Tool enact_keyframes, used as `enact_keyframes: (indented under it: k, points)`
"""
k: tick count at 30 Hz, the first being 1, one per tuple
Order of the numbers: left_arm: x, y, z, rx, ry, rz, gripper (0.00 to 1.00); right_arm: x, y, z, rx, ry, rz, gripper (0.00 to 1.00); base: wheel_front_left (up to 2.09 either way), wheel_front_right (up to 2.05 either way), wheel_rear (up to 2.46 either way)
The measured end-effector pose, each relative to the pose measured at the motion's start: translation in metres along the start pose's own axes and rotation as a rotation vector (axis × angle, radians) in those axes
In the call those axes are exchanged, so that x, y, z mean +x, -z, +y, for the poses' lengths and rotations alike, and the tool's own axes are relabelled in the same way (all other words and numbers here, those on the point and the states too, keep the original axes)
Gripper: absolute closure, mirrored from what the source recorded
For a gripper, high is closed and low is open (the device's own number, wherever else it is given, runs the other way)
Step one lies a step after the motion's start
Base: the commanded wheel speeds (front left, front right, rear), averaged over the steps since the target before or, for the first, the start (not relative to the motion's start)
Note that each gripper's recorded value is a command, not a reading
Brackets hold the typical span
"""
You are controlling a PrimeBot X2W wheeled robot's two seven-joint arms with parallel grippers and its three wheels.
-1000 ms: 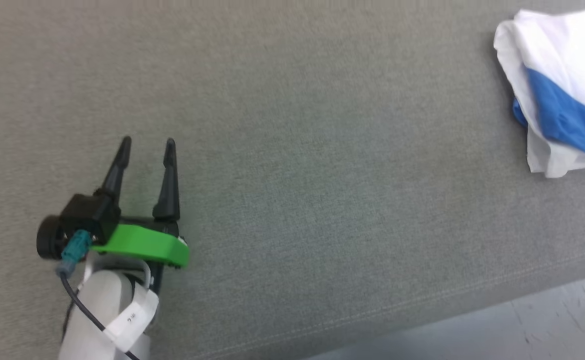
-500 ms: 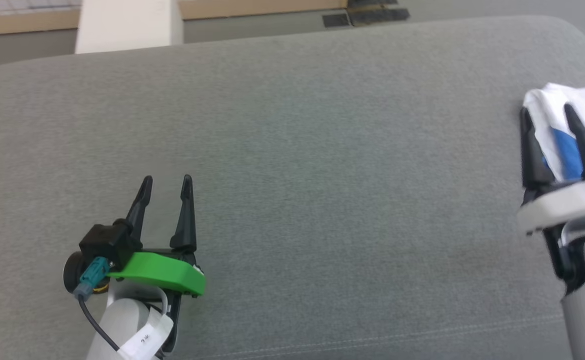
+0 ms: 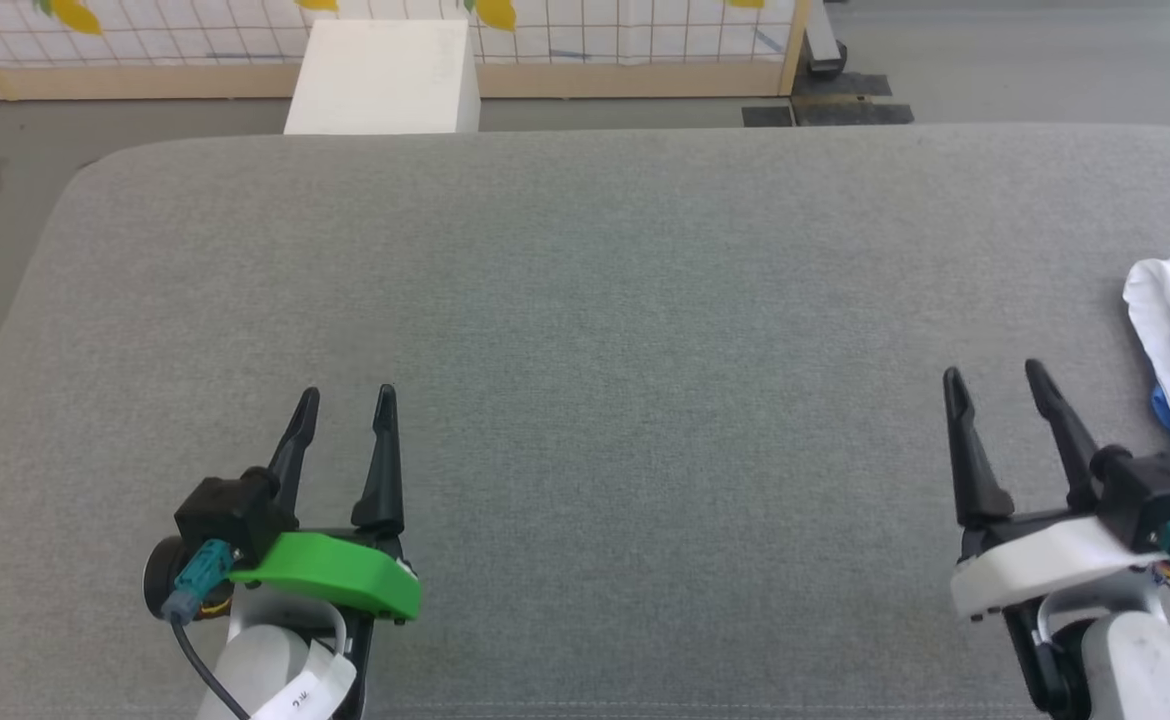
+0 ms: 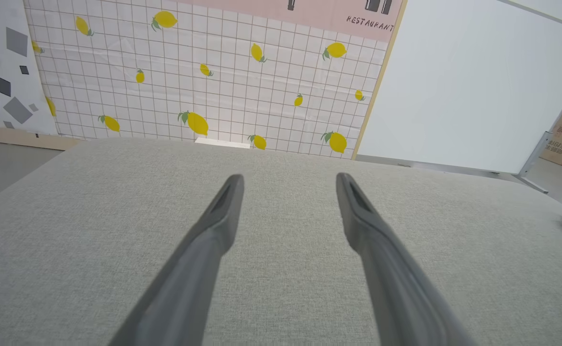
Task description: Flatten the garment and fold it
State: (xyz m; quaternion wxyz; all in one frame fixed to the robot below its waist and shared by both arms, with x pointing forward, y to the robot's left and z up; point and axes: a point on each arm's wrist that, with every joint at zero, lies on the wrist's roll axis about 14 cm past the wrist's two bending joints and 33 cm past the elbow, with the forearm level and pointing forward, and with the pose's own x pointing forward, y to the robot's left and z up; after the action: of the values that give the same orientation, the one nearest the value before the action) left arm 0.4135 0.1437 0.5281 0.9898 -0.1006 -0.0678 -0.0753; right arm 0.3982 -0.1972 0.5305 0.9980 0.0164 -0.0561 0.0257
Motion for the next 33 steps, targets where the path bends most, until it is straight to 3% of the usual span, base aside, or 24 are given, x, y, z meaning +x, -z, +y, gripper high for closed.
enact_keyframes:
  k: [27, 28, 33]
  points:
    - [-0.0086, 0.0079, 0.0063, -0.019, -0.034, 0.023, 0.0, -0.0072, 0.0025, 0.009, 0.019, 0.005, 0.013, 0.0, 0.0, 0.0, 0.0]
    - [-0.0086, 0.008, 0.0065, -0.022, -0.035, 0.023, 1.0, -0.0072, 0.0025, 0.009, 0.019, 0.005, 0.014, 1.0, 0.0, 0.0, 0.0]
    - [-0.0086, 0.0081, 0.0069, -0.025, -0.037, 0.023, 1.0, -0.0072, 0.0025, 0.0089, 0.019, 0.005, 0.013, 1.0, 0.0, 0.0, 0.0]
